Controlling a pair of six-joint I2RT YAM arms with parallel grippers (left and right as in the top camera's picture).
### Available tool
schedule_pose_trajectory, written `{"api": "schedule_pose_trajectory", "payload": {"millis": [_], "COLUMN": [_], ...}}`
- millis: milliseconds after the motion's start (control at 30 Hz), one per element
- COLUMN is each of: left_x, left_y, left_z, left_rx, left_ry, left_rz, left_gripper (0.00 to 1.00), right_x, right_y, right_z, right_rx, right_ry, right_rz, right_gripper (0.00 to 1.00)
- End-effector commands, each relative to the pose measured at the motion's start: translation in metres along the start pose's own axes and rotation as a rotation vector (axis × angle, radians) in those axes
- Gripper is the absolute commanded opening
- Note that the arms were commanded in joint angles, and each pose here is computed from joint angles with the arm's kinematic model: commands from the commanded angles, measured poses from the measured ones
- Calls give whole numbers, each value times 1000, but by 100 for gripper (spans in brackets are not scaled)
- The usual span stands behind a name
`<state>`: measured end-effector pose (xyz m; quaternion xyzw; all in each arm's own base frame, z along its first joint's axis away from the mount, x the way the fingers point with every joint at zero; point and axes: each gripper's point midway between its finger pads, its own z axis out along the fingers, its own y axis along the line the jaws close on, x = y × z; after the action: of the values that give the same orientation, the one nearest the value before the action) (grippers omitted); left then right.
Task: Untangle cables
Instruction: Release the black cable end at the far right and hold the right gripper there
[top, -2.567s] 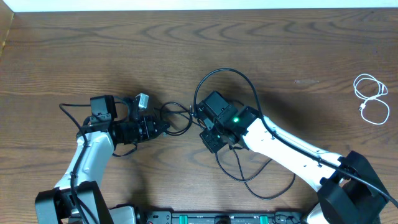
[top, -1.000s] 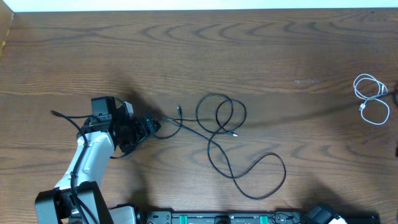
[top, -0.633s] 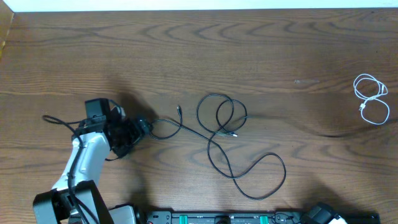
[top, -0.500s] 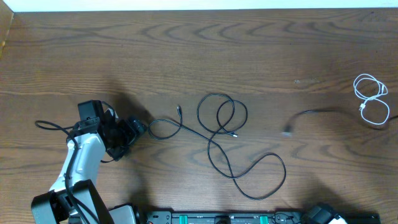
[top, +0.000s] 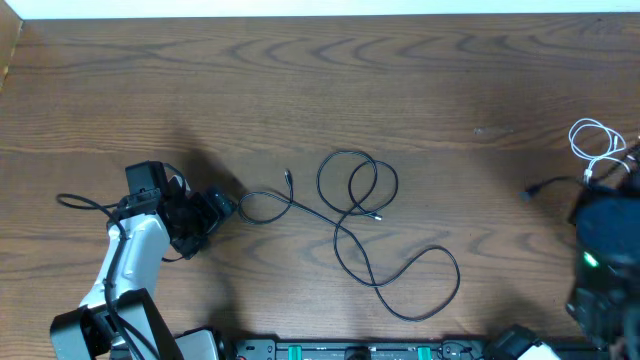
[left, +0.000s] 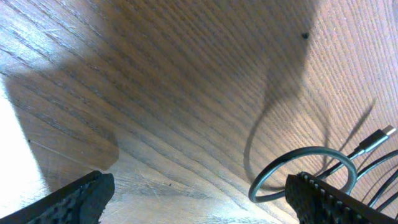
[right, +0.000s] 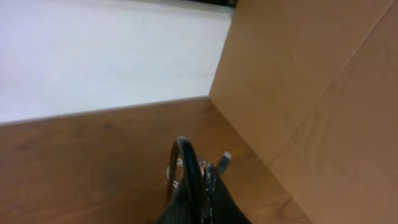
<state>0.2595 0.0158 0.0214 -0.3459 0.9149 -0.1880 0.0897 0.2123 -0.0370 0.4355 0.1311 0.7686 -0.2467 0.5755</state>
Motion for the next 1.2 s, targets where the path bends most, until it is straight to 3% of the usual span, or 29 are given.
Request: {"api": "schedule_pose_trajectory", "payload": {"millis": [0,467,733,967,1000,1033,1067,1167], "left_x": [3,3,3,3,3,3,3,3], "left_y": [5,3,4,3,3,3,3,3], "left_z": [2,2,2,2,2,2,2,2], "left_rx": [-14,-7,-7,-7,-7,-7,-7,-7], "left_ry": [9,12,12,12,12,12,12,12], "left_rz": [-18,-18,-17,-18,-18,-18,-18,-18], "left_gripper": [93,93,93,93,94,94,93,93], "right_x": [11,85,150,212,217,224,231,244], "right_y": [2,-7,-21,-41,-42,-42,-41,-34], "right_z": [9,89,147,161,162,163,164,170], "right_rx": [5,33,16,196,212,223,226,217], "right_ry": [65,505,811,1063,1086,1117,1147,1203], "right_rz": [27,87,330,523,536,545,544,538], "right_gripper": [1,1,1,2,12,66,99,99]}}
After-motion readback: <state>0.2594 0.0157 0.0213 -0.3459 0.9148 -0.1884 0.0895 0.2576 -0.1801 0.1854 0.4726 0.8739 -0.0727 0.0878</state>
